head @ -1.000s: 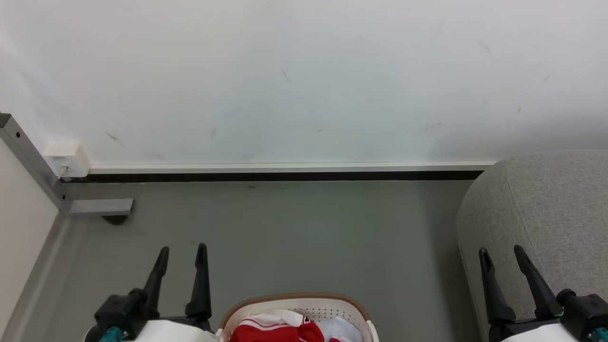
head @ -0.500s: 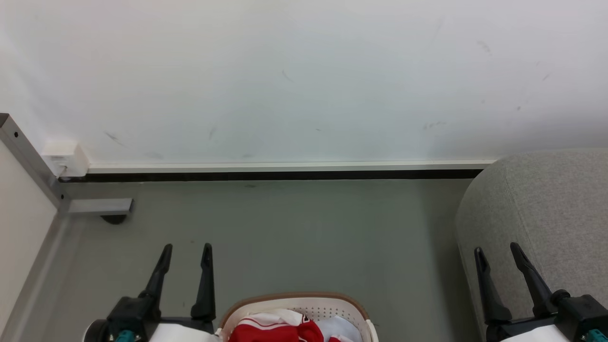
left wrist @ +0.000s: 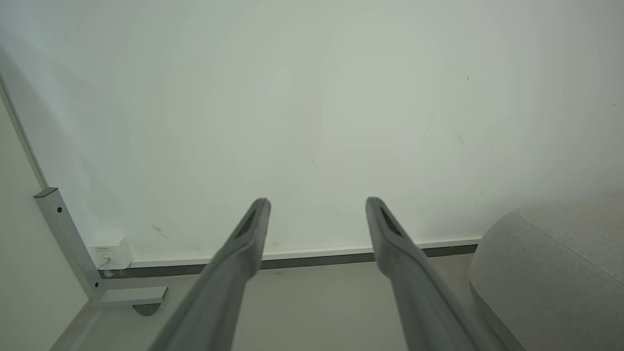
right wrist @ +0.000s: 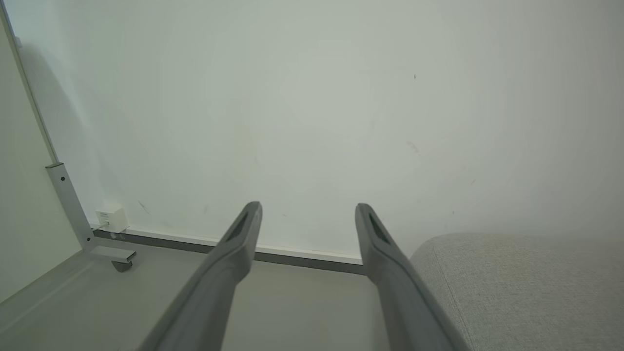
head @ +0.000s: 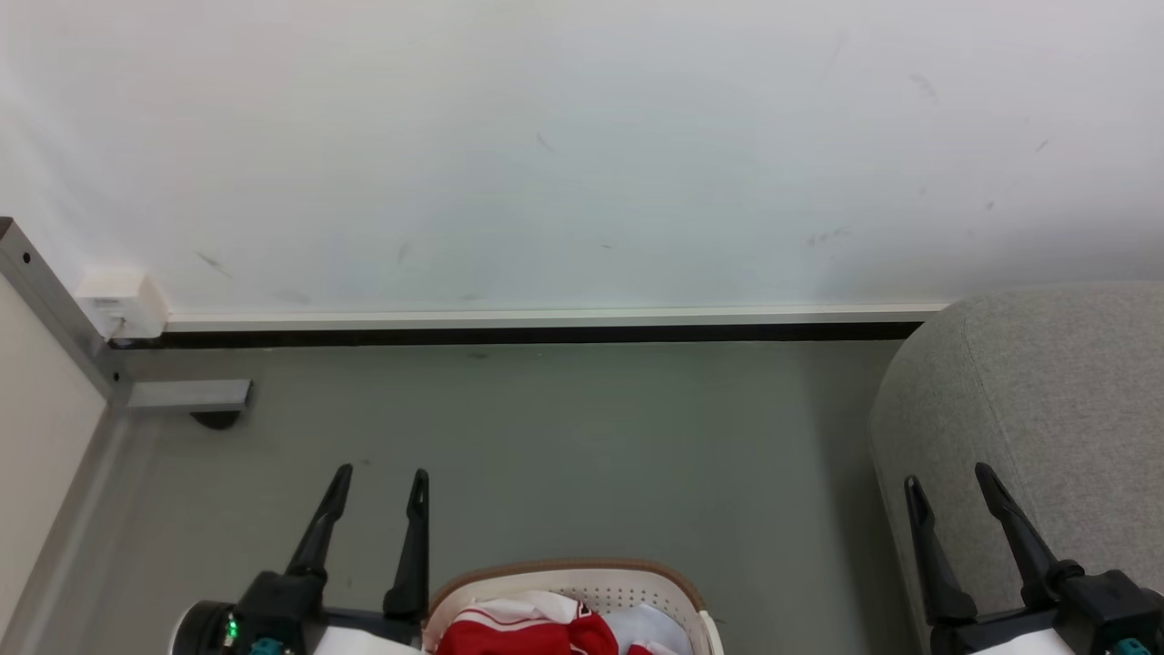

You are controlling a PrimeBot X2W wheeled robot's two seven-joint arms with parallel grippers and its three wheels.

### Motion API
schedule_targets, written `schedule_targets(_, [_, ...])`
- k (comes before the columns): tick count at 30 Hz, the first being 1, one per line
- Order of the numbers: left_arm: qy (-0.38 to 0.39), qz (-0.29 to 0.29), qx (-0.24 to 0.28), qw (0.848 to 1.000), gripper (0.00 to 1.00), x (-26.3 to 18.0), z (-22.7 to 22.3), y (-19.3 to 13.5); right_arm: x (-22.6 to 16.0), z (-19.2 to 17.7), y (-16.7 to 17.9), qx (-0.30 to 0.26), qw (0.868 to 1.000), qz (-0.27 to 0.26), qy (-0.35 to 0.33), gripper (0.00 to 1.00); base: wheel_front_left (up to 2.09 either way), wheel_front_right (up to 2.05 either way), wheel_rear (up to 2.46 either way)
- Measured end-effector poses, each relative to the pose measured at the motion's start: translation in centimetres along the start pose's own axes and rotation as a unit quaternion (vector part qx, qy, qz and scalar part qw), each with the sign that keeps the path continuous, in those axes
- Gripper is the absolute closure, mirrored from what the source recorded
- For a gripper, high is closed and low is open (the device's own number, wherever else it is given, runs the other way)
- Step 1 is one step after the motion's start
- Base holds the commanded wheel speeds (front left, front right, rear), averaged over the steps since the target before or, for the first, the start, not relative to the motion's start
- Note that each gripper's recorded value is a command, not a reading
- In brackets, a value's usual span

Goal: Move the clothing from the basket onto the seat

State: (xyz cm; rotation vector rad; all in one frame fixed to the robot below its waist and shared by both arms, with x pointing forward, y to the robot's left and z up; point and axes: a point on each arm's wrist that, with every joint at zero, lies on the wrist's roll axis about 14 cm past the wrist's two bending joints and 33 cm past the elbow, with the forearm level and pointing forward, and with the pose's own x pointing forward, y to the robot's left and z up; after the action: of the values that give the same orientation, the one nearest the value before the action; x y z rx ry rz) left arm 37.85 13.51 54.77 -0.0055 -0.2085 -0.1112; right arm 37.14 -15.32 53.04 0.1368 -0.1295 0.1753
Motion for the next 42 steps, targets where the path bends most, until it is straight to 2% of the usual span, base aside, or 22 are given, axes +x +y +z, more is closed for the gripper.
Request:
schedule_targets(28, [0.018, -0.01, -0.003, 1.0, 0.0, 0.6, -1.4, -0.6, -0.1, -0.5, -1.3, 0.003, 1.0, -0.019, 0.005, 0.0, 0.0, 0.0, 0.0])
schedule_targets(36, [0.042, -0.048, -0.014, 0.998, 0.0, 1.7, -3.4, -3.0, -0.4, -0.6, -2.9, 0.012, 0.999, -0.047, 0.004, 0.0, 0.0, 0.0, 0.0])
schedule_targets(42, [0.091, -0.094, -0.016, 0.991, 0.0, 2.2, -6.9, -5.2, -0.4, -0.4, -4.3, 0.013, 0.998, -0.068, 0.001, 0.0, 0.0, 0.0, 0.0])
